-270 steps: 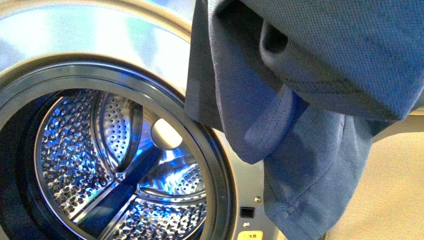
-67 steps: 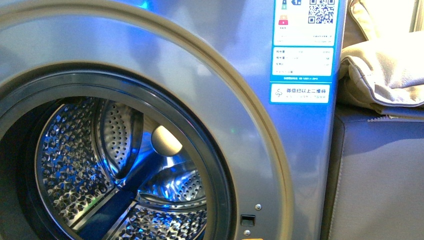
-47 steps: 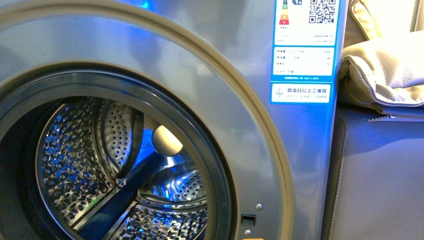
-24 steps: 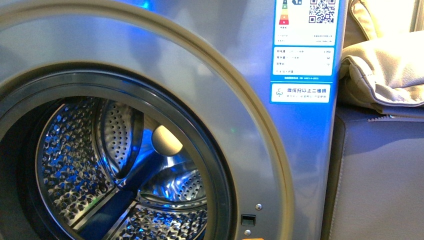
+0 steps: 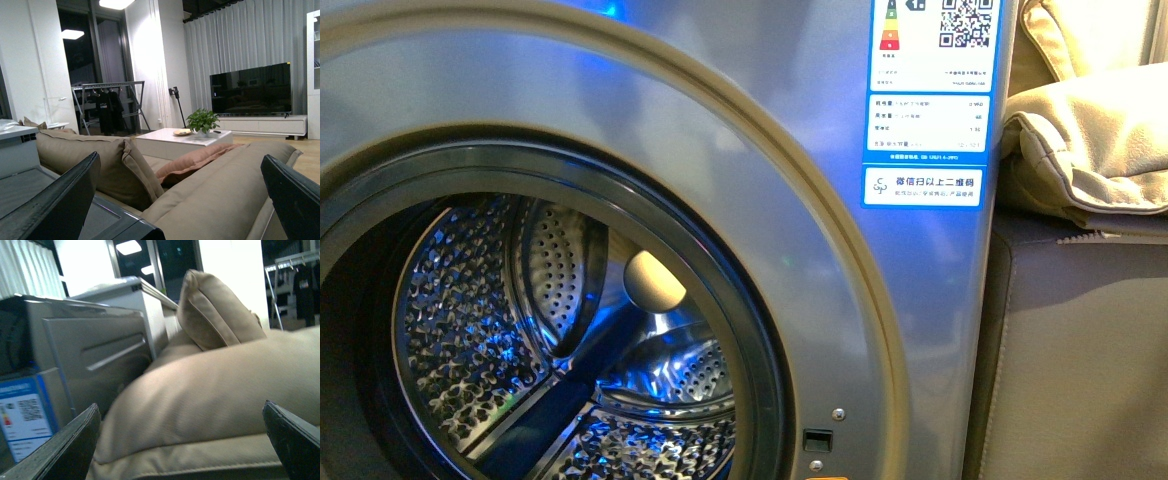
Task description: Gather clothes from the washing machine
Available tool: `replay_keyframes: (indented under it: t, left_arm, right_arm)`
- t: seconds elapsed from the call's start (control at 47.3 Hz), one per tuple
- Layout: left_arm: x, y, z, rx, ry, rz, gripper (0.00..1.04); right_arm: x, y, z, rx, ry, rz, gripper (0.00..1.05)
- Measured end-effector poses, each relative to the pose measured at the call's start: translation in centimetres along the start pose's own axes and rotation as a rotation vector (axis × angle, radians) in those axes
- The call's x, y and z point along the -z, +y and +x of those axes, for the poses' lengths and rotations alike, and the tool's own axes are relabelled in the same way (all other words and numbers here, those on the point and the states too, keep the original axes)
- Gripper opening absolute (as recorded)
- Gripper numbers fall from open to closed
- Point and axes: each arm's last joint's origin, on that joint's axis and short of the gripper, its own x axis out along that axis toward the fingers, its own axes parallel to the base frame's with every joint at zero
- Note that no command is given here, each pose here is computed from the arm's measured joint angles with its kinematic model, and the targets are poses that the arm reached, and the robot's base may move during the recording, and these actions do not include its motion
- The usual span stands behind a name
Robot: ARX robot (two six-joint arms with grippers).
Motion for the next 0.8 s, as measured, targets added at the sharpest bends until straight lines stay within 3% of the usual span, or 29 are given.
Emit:
replay_keyframes:
  t: [0.211, 0.275, 0.423, 0.655, 0.761, 0.803]
  left_arm:
    - [0.0, 0.0, 0.0, 0.0, 0.0, 0.0, 0.98]
    - [0.0, 0.0, 0.0, -0.001, 0.0, 0.0, 0.98]
    - [0.0, 0.0, 0.0, 0.0, 0.0, 0.0, 0.98]
    - [-0.1, 0.0, 0.0, 0.001, -0.002, 0.0, 0.98]
    - [-0.1, 0.0, 0.0, -0.004, 0.0, -0.002, 0.98]
    - [-0.2, 0.1, 0.5, -0.097, 0.096, -0.058, 0.98]
  right_arm:
    - [1.3, 4.3, -3.7, -0.033, -0.118, -0.042, 0.96]
    - [1.7, 4.8, -4.4, 0.05, 0.044, -0.077, 0.86]
    - [5.1, 4.1, -6.5, 0.089, 0.343, -0.175, 0.63]
    - [7.3, 2.7, -7.8, 0.052, 0.35, -0.184, 0.28]
    - [8.6, 1.9, -8.4, 0.094, 0.352, -0.194, 0.06]
    - [9.0, 1.8, -8.5, 0.091, 0.355, -0.197, 0.01]
